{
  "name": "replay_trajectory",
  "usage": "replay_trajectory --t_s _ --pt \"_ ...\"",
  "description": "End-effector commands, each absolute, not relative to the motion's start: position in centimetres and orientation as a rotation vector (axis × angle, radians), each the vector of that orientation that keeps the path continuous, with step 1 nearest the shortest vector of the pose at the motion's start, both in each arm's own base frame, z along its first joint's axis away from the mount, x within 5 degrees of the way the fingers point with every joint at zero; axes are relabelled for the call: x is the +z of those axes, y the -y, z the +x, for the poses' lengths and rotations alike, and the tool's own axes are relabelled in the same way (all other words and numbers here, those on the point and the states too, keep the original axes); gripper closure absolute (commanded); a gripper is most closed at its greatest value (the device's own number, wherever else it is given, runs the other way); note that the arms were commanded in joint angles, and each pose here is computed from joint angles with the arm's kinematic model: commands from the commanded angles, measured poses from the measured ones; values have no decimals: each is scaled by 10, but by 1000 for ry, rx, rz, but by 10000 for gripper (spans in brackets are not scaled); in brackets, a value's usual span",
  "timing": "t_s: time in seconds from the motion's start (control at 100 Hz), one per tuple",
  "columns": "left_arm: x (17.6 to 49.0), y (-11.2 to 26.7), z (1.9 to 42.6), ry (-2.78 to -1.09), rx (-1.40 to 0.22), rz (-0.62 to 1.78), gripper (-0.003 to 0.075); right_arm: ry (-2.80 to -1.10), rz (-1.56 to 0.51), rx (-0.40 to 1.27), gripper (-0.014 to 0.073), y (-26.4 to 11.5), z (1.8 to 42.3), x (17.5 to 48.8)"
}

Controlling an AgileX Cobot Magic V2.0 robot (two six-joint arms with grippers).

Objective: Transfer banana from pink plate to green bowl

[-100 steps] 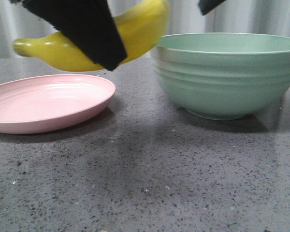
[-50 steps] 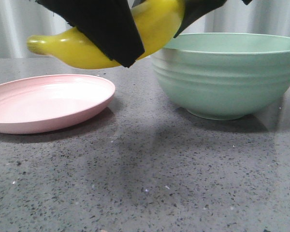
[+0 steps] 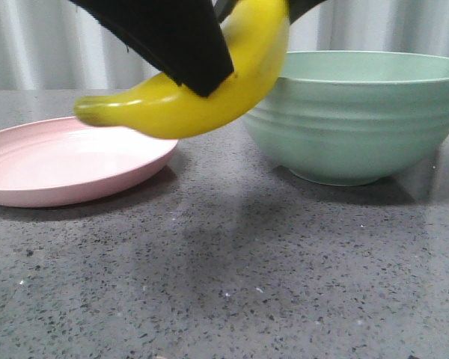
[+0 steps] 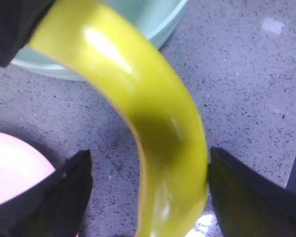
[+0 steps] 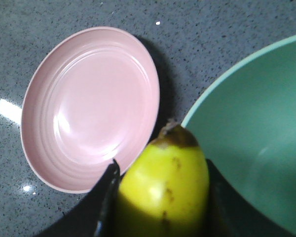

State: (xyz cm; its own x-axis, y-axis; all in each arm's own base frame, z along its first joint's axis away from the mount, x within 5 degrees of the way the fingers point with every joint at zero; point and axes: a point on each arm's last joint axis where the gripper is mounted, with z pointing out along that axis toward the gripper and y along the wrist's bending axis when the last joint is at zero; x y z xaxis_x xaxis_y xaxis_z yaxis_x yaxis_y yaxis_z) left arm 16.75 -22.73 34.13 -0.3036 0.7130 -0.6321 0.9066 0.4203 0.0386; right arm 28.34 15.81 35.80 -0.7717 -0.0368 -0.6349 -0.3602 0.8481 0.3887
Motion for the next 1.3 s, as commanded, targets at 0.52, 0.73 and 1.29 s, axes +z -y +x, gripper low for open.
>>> replay_trajectory --t_s 0.52,0.73,1.29 --pt "379 220 160 -1955 -495 1276 248 -2056 -195 321 666 -86 298 430" --pt "379 221 161 -1954 -496 1275 248 -2106 -211 281 499 -87 308 417" --pt "379 221 160 -1955 -498 1274 248 -2142 -251 187 220 -86 321 403"
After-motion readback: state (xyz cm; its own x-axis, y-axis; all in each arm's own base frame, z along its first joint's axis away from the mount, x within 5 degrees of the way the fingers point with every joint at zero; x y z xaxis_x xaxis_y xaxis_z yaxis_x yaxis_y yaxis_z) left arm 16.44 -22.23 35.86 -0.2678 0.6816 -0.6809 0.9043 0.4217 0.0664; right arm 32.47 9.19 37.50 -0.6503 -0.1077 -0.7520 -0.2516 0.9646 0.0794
